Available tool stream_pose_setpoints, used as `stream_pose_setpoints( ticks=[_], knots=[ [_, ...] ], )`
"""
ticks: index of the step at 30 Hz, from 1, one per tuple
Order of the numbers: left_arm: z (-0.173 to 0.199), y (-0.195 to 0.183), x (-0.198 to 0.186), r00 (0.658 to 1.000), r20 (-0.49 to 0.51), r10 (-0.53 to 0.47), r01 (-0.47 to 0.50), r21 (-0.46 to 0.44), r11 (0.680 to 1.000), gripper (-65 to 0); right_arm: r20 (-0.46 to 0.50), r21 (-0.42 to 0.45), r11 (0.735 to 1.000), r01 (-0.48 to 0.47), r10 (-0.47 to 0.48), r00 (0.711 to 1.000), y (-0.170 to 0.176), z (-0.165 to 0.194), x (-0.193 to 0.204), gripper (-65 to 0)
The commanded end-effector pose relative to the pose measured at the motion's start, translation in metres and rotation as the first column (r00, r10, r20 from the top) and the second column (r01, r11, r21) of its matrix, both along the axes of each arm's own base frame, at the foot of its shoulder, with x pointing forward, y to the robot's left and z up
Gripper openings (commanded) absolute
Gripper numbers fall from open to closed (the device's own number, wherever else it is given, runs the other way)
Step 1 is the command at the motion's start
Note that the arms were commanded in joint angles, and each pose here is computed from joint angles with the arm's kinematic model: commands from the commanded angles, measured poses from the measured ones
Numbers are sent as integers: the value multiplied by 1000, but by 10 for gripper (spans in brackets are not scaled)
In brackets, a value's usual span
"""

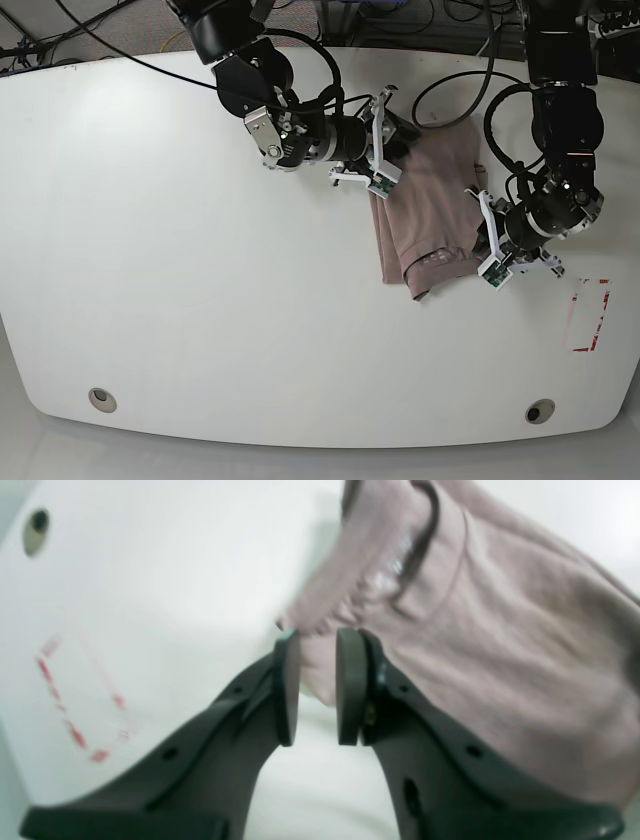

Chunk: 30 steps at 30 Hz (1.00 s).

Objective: Fold the T-shirt properly
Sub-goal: 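Carry the folded shirt with the left gripper to the table edge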

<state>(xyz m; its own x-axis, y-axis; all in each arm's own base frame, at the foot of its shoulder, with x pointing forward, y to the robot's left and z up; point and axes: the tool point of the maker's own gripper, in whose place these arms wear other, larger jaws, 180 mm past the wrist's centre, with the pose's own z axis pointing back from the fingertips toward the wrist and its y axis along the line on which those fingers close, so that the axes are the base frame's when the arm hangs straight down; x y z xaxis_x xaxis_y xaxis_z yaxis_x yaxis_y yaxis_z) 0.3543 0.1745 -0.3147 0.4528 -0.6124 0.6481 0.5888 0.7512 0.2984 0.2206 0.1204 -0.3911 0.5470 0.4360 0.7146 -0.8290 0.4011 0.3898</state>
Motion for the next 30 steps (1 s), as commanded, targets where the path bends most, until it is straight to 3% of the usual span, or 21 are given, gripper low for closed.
stream_pose_setpoints(
  ticks=[1, 4, 8, 11, 15, 17, 19, 24, 26, 30],
  knots=[
    [17, -4, 1, 998, 65, 11, -9, -37, 999, -529, 29, 54, 999, -5, 4, 1000, 13, 16, 6, -463],
    [17, -10, -5, 997, 70, 22, -17, -64, 998, -529, 48, 58, 998, 6, -9, 999, 9, 22, 15, -463],
    [13, -36, -19, 998, 67, 13, -5, -130, 992, -528, 125, 58, 996, 67, -74, 989, -22, 39, 31, -463],
    [14, -45, -21, 992, 64, 108, -92, -212, 973, -492, 169, 43, 991, 123, -129, 977, -49, 49, 40, -461],
    [20, -58, -7, 950, 72, 302, -247, -414, 876, -364, 212, 25, 974, 224, -224, 951, -86, 59, 62, -460],
    [16, -56, -12, 925, 66, 374, -302, -468, 831, -326, 227, 17, 968, 251, -248, 942, -97, 64, 66, -460],
    [13, -62, -12, 913, 78, 400, -316, -487, 815, -311, 232, -15, 963, 269, -259, 938, -111, 60, 69, -460],
    [-12, -79, -18, 904, 99, 415, -335, -438, 834, -311, 249, -35, 959, 283, -266, 931, -125, 61, 70, -460],
    [-29, -68, -23, 875, 110, 471, -387, -423, 819, -308, 232, -15, 959, 283, -272, 934, -129, 60, 65, -461],
    [-59, -61, -25, 855, 94, 510, -431, -417, 800, -307, 219, 17, 950, 313, -309, 925, -142, 61, 69, -460]
  ],
)
